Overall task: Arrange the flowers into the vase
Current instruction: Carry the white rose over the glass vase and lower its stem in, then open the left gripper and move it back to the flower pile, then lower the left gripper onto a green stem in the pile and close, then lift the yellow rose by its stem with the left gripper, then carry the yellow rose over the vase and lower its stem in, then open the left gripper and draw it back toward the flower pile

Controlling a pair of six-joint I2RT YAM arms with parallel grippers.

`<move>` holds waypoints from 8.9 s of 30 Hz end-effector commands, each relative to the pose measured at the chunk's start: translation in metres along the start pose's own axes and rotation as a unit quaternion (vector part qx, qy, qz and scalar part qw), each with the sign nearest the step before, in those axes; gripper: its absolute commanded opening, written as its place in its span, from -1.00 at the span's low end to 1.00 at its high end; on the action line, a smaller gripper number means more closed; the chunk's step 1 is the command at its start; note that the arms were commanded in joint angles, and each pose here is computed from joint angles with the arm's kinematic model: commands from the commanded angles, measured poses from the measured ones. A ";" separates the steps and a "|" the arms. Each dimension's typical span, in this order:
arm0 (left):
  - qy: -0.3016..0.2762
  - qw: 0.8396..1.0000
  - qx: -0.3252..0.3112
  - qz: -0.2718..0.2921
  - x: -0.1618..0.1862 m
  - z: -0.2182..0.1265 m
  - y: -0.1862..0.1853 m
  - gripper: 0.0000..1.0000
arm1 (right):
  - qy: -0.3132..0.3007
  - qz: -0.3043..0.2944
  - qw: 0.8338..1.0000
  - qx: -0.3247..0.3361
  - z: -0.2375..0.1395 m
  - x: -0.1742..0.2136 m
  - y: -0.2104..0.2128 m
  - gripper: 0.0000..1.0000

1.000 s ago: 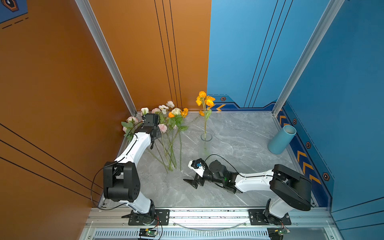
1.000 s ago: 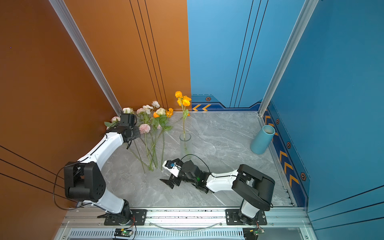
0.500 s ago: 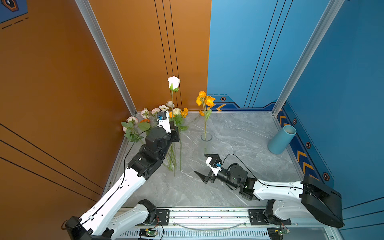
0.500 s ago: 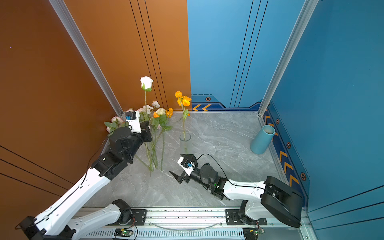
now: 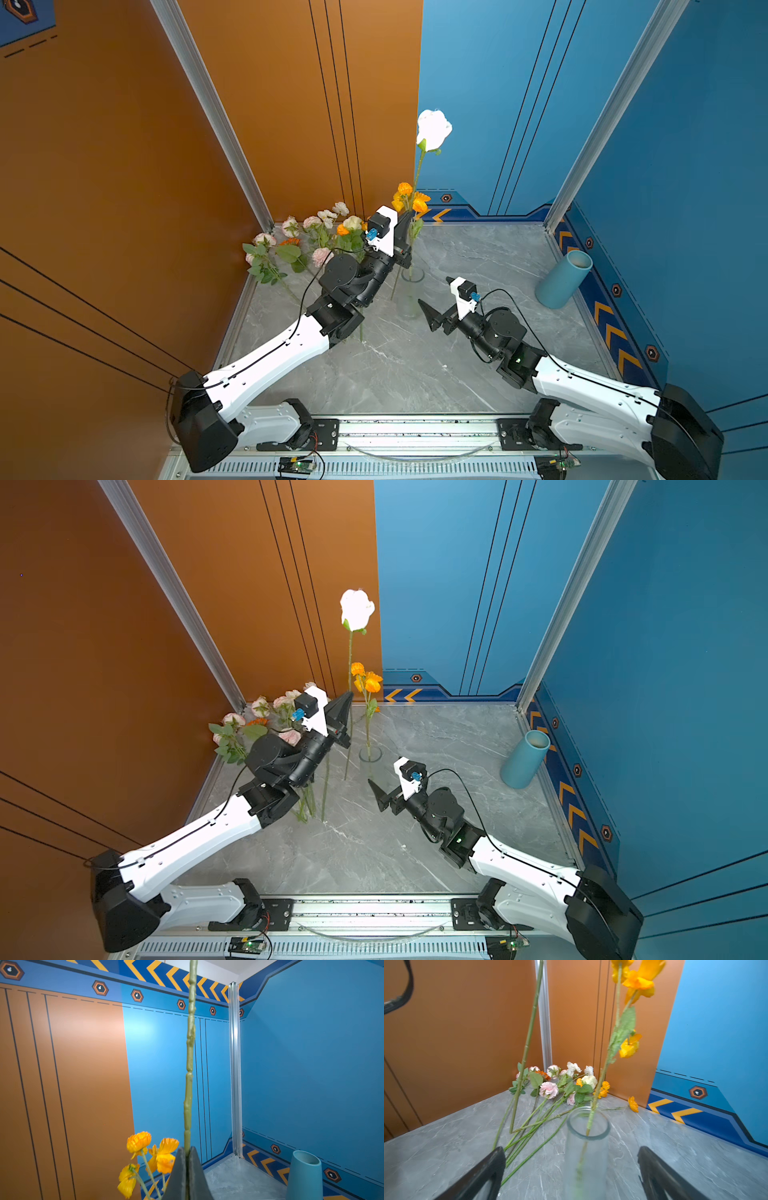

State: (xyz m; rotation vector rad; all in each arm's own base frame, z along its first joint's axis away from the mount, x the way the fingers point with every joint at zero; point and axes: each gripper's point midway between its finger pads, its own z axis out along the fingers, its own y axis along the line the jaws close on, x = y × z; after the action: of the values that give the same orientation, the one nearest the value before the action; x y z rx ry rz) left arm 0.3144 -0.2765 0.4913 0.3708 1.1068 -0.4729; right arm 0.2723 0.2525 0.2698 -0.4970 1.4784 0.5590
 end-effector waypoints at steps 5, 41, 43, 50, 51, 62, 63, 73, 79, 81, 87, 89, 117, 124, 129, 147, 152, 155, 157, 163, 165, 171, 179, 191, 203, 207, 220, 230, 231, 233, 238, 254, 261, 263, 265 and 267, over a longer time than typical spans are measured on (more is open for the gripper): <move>-0.091 0.995 0.020 0.019 -0.032 0.040 -0.016 -1.00 | 0.018 0.036 0.999 0.006 -0.005 0.016 -0.012 1.00; 0.139 0.989 0.056 -0.020 0.186 0.022 -0.014 -0.73 | 0.020 0.030 0.999 -0.010 -0.003 0.023 -0.006 1.00; 0.143 0.988 0.053 -0.021 0.189 0.019 -0.013 -0.71 | 0.021 0.030 0.999 -0.011 -0.003 0.024 -0.006 1.00; 0.158 0.986 0.044 -0.018 0.199 0.008 -0.009 -0.60 | 0.020 0.028 0.999 -0.011 -0.003 0.023 -0.006 1.00; 0.156 0.987 0.044 -0.018 0.198 0.008 -0.009 -0.57 | 0.021 0.028 0.999 -0.012 -0.003 0.024 -0.005 1.00; 0.135 0.991 -0.002 -0.005 0.161 -0.014 0.004 0.02 | 0.025 -0.014 0.999 -0.017 -0.004 0.022 0.008 1.00; 0.144 0.989 -0.037 0.006 0.160 -0.018 0.014 0.03 | 0.028 -0.028 0.999 -0.017 -0.004 0.023 0.013 1.00; 0.462 0.817 -0.336 -0.077 0.254 -0.092 0.160 0.14 | 0.065 -0.149 0.981 -0.108 0.004 0.059 0.089 1.00; 0.546 0.746 -0.316 -0.214 0.344 -0.109 0.168 -0.16 | 0.085 -0.176 0.967 -0.164 0.005 0.085 0.126 1.00; 0.562 0.733 -0.312 -0.222 0.364 -0.111 0.164 -0.16 | 0.092 -0.176 0.965 -0.170 0.007 0.093 0.131 1.00; 0.585 0.701 -0.349 -0.210 0.403 -0.124 0.174 -0.18 | 0.104 -0.166 0.964 -0.179 0.012 0.101 0.137 1.00; 0.588 0.696 -0.356 -0.205 0.411 -0.124 0.178 -0.24 | 0.110 -0.162 0.964 -0.181 0.014 0.105 0.139 1.00; 0.637 0.641 -0.379 -0.198 0.467 -0.138 0.209 -0.42 | 0.111 -0.119 0.970 -0.180 0.019 0.106 0.127 1.00; 0.646 0.637 -0.368 -0.203 0.474 -0.135 0.206 -0.55 | 0.111 -0.117 0.970 -0.180 0.019 0.106 0.126 1.00; 0.645 0.639 -0.365 -0.206 0.470 -0.133 0.204 -1.00 | 0.110 -0.117 0.971 -0.178 0.019 0.105 0.125 1.00; 0.543 0.770 -0.233 -0.241 0.294 -0.078 0.192 -1.00 | 0.105 -0.117 0.972 -0.176 0.016 0.100 0.123 1.00; 0.485 0.810 -0.206 -0.256 0.234 -0.076 0.195 -1.00 | 0.103 -0.116 0.972 -0.176 0.016 0.100 0.123 1.00; 0.445 0.832 -0.192 -0.270 0.200 -0.077 0.195 -1.00 | 0.100 -0.115 0.973 -0.176 0.015 0.098 0.123 1.00; 0.403 0.843 -0.184 -0.306 0.182 -0.079 0.199 -1.00 | 0.099 -0.116 0.973 -0.175 0.015 0.098 0.122 1.00; 0.266 0.823 -0.080 -0.496 0.148 -0.071 0.220 -1.00 | 0.101 -0.115 0.972 -0.177 0.015 0.099 0.122 1.00; 0.262 0.814 -0.052 -0.515 0.147 -0.068 0.219 -1.00 | 0.101 -0.116 0.972 -0.177 0.015 0.099 0.122 1.00; 0.267 0.829 -0.038 -0.491 0.143 -0.065 0.216 -1.00 | 0.102 -0.118 0.972 -0.176 0.016 0.100 0.122 1.00; 0.253 0.872 0.027 -0.418 0.105 -0.046 0.179 -1.00 | 0.102 -0.118 0.972 -0.176 0.016 0.100 0.122 1.00; 0.131 0.987 0.011 -0.097 0.051 -0.044 0.083 -1.00 | 0.038 -0.053 0.991 -0.114 0.006 0.061 0.071 1.00; 0.001 0.990 0.129 -0.054 0.018 0.005 -0.002 -1.00 | 0.006 0.012 1.000 -0.023 -0.003 0.048 0.007 1.00; -0.021 0.989 0.137 -0.056 0.003 0.022 -0.013 -1.00 | 0.008 0.014 1.000 -0.023 -0.002 0.049 0.006 1.00; 0.001 0.988 0.143 -0.049 0.037 0.043 -0.026 -1.00 | 0.009 0.014 0.999 -0.029 -0.001 0.049 0.008 1.00; 0.039 0.989 0.125 -0.068 0.077 0.018 -0.019 -1.00 | 0.017 0.012 0.999 -0.033 0.002 0.055 0.009 1.00; 0.042 0.989 0.126 -0.070 0.081 0.015 -0.020 -1.00 | 0.018 0.012 0.999 -0.034 0.002 0.056 0.009 1.00; 0.047 0.987 0.132 -0.073 0.088 0.011 -0.022 -1.00 | 0.018 0.012 0.999 -0.036 0.003 0.055 0.011 1.00; 0.082 0.983 0.147 -0.078 0.124 0.003 -0.027 -1.00 | 0.021 0.011 0.999 -0.037 0.003 0.057 0.012 1.00; 0.082 0.971 0.207 -0.089 0.179 -0.010 -0.025 -1.00 | 0.029 0.007 0.999 -0.044 0.006 0.061 0.015 1.00; 0.082 0.965 0.215 -0.123 0.190 -0.010 -0.016 -0.91 | 0.031 0.005 0.999 -0.045 0.006 0.062 0.016 1.00; 0.084 0.965 0.215 -0.123 0.192 -0.011 -0.016 -0.87 | 0.030 0.005 0.999 -0.045 0.006 0.061 0.016 1.00; 0.086 0.965 0.215 -0.123 0.193 -0.012 -0.016 -0.75 | 0.032 0.004 0.998 -0.045 0.006 0.062 0.016 1.00; 0.088 0.966 0.212 -0.122 0.195 -0.014 -0.015 -0.66 | 0.033 0.004 0.998 -0.046 0.007 0.063 0.017 1.00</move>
State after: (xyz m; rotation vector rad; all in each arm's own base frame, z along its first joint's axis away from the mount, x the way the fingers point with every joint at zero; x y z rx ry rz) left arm 0.3754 -0.3177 0.3029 0.6480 1.2645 -0.8930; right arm 0.2690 0.2656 0.2012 -0.5749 1.5425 0.5981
